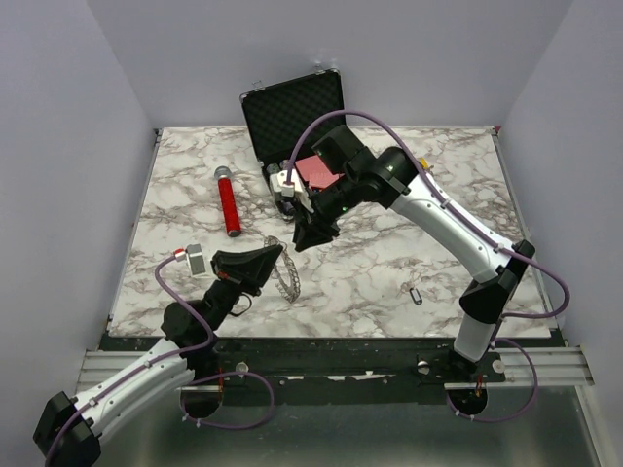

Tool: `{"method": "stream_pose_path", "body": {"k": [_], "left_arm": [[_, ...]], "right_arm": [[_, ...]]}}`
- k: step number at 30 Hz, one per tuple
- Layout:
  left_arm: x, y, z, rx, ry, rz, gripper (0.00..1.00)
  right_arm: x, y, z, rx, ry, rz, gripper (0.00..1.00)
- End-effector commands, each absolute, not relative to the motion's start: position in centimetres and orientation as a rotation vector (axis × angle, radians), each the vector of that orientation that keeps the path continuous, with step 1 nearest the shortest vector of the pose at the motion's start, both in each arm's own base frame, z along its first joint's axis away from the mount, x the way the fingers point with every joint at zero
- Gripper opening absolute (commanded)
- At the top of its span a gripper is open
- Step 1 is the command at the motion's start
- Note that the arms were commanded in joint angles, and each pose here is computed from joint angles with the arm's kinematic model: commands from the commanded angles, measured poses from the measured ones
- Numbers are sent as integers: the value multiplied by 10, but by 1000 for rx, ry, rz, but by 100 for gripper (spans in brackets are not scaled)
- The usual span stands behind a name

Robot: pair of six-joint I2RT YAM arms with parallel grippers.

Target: Put the keys on the keyring

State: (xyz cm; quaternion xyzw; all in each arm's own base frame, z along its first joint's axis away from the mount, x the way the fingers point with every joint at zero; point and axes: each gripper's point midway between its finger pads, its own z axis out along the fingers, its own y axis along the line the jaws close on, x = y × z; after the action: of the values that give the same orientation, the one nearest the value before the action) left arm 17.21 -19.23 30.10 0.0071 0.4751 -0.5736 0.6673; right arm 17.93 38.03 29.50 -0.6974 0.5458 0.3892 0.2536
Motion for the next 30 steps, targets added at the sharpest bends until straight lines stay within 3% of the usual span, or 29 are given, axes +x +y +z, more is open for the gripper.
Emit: {"method": "stream_pose_path", "body": {"k": [1, 20, 27, 30], "left_arm": [[157, -203, 298, 154, 1055, -1311, 0], [153, -204, 305, 179, 1013, -1320, 0], [152, -203, 307, 177, 1004, -1323, 0], [152, -203, 307, 178, 1002, -1325, 0]], "right_arm": [[182, 383, 310, -1823, 1504, 1104, 31], [165, 389, 287, -1835, 1545, 1298, 36], [160, 391, 287, -1834, 1541, 1350, 32], [160, 392, 287, -1830, 1542, 1364, 26]]}}
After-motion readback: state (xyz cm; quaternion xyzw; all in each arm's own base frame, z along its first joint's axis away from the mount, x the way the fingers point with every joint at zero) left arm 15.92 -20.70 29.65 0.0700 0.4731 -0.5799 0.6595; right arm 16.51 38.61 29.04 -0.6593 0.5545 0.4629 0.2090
